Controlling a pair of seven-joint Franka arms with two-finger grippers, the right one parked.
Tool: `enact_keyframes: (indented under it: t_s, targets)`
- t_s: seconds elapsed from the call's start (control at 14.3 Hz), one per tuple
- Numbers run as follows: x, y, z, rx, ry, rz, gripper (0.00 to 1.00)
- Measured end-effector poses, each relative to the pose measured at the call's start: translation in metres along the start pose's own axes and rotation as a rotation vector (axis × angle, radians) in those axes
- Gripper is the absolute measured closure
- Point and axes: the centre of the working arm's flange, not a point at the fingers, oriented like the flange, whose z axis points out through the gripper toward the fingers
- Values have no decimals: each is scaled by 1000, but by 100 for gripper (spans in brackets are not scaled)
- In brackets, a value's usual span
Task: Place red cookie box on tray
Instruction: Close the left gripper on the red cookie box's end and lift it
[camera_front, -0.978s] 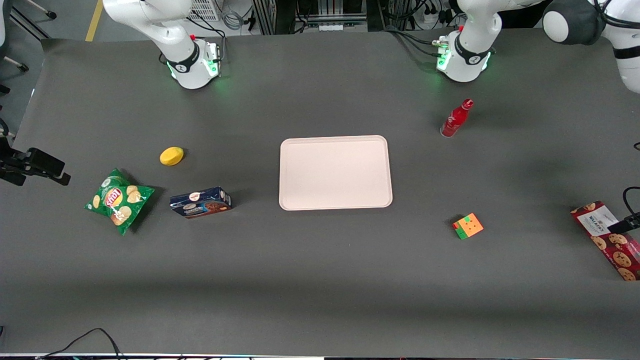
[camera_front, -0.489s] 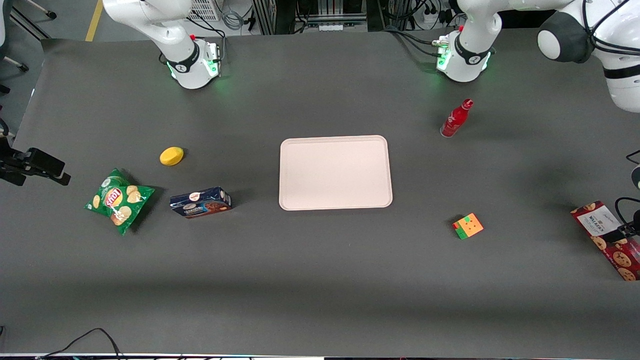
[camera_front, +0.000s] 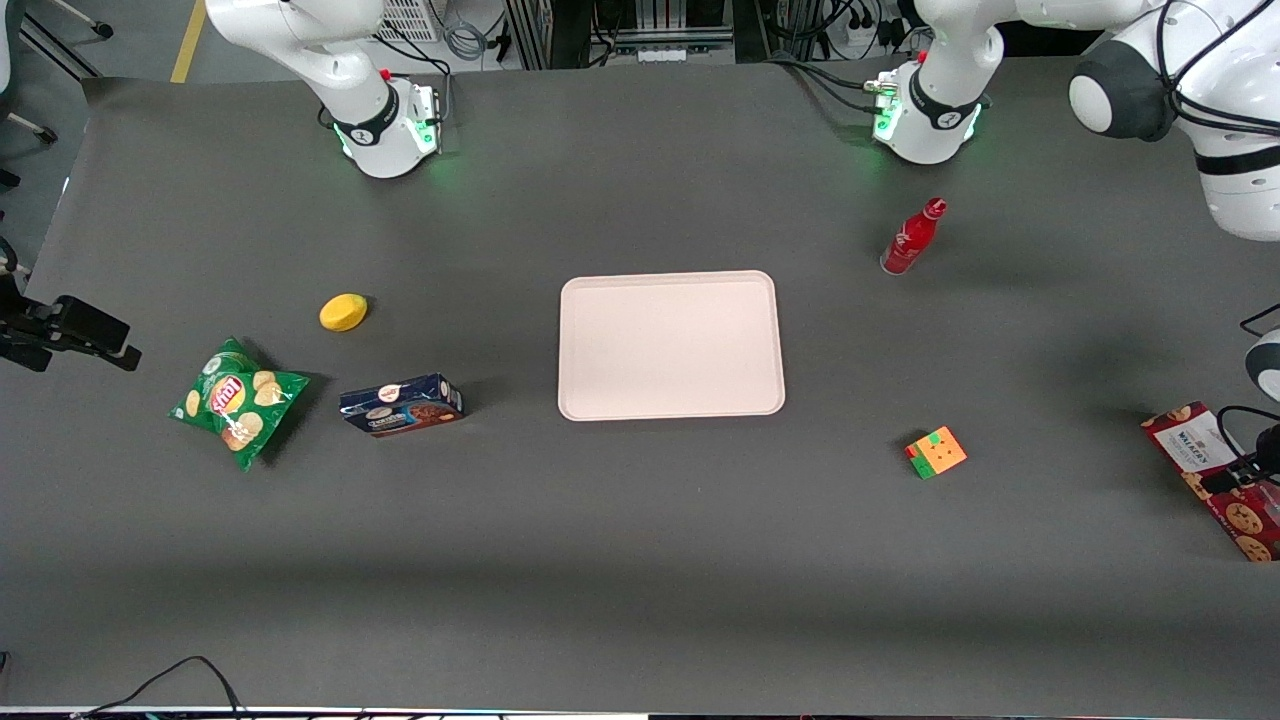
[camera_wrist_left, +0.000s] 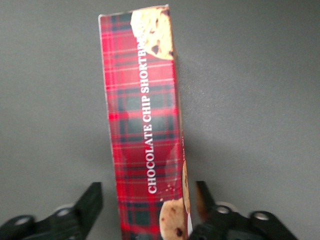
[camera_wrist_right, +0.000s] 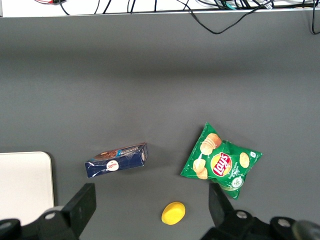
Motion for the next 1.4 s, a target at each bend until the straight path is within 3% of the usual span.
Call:
enact_keyframes:
  t_s: [0.21, 0.35, 0.56, 0.7, 1.05, 1.26, 1.4]
  targets:
    - [0, 5, 3, -4, -2, 11, 55]
    - [3, 10, 0, 11, 1, 69, 71]
    - [11, 21, -9, 36, 14, 200, 72]
    - [18, 34, -25, 25, 18, 229, 72]
    - [21, 68, -104, -68, -79, 229, 75]
    - [16, 89, -171, -68, -112, 223, 75]
    - [8, 104, -216, -94, -133, 231, 75]
